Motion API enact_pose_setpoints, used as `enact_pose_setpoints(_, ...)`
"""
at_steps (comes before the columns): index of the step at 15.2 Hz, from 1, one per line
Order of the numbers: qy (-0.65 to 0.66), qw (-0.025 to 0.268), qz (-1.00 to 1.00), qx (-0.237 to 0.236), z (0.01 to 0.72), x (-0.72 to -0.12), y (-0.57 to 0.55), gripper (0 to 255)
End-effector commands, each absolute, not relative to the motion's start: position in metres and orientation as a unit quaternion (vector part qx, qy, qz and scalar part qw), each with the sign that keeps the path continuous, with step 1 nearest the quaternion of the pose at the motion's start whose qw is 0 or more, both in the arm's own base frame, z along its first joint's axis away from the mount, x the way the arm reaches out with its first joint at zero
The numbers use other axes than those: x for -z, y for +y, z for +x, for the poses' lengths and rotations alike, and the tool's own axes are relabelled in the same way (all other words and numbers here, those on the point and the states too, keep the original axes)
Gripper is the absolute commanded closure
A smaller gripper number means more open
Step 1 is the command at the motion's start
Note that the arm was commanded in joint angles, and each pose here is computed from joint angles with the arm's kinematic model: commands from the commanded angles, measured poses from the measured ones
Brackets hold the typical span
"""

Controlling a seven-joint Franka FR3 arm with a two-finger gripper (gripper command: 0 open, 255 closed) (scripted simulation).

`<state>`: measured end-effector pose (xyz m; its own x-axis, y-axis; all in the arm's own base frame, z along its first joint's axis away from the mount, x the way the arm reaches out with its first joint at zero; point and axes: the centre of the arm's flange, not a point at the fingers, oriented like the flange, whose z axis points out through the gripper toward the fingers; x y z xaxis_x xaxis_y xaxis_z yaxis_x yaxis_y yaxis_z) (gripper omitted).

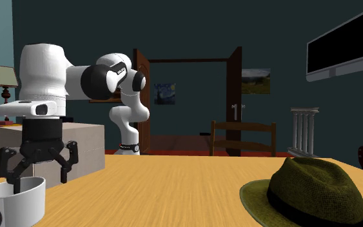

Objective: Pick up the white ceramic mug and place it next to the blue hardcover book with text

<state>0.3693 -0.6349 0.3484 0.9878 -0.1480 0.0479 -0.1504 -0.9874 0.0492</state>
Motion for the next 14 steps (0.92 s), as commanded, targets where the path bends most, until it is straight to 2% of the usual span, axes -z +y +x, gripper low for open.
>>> enact_pose_setpoints(1,-0.075,0.026,0.997,-0.022,0.369,-0.348,-0.635,0)
enact_pose_setpoints(6,-0.075,0.026,0.997,-0.022,0.367,-0.398,-0.632,0)
enact_pose_setpoints(14,-0.075,0.026,0.997,-0.022,0.367,-0.398,-0.632,0)
